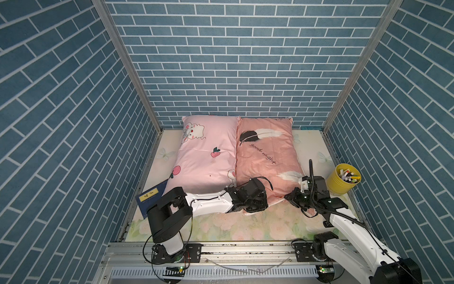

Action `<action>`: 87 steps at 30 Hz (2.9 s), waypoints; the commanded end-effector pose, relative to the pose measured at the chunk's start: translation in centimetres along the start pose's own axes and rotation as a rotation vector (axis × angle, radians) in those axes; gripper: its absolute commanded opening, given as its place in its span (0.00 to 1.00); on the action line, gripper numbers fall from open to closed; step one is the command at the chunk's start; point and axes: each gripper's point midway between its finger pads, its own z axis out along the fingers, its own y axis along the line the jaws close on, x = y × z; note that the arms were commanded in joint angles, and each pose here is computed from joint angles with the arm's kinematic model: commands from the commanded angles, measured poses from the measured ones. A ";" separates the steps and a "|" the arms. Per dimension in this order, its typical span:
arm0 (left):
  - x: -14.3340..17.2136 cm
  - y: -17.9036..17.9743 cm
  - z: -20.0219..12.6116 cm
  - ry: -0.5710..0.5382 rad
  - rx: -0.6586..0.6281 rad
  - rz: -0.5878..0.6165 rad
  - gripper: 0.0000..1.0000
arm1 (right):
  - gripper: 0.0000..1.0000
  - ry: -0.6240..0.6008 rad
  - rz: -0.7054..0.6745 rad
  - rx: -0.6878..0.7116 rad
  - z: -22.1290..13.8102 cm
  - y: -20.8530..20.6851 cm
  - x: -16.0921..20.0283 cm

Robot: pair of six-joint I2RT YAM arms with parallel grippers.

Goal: Zip up pillowcases
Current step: Zip the zipper on the pillowcase, then place the pillowcase at the center of the board, then reset both arms

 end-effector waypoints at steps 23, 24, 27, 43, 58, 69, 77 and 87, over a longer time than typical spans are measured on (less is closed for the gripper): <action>-0.8 8.4 -12.4 -0.139 -0.521 0.206 0.99 | 0.99 -0.207 -0.346 0.242 -11.0 3.9 -6.8; -2.1 8.3 -14.2 -0.195 -0.542 0.222 1.00 | 0.99 -0.242 -0.364 0.266 -11.2 4.1 -8.0; -6.5 9.7 -20.3 -0.392 -0.657 0.249 1.00 | 0.99 -0.342 -0.413 0.353 -10.6 4.0 -11.9; -14.4 25.7 -35.5 -1.042 -1.090 0.163 1.00 | 0.99 -0.668 -0.492 0.603 -5.6 -2.6 -20.9; -20.3 29.4 -30.1 -1.087 -1.041 0.257 1.00 | 0.99 -0.823 -0.628 0.666 -2.6 -5.8 -22.4; -22.7 31.5 -28.6 -1.071 -0.999 0.277 1.00 | 0.99 -0.899 -0.597 0.604 -2.5 -7.2 -22.7; -23.2 31.5 -27.6 -1.053 -0.958 0.305 1.00 | 0.99 -0.915 -0.589 0.539 -1.8 -8.1 -22.6; -22.7 31.9 -26.9 -1.075 -0.934 0.318 1.00 | 0.99 -0.884 -0.573 0.546 -1.6 -8.4 -22.7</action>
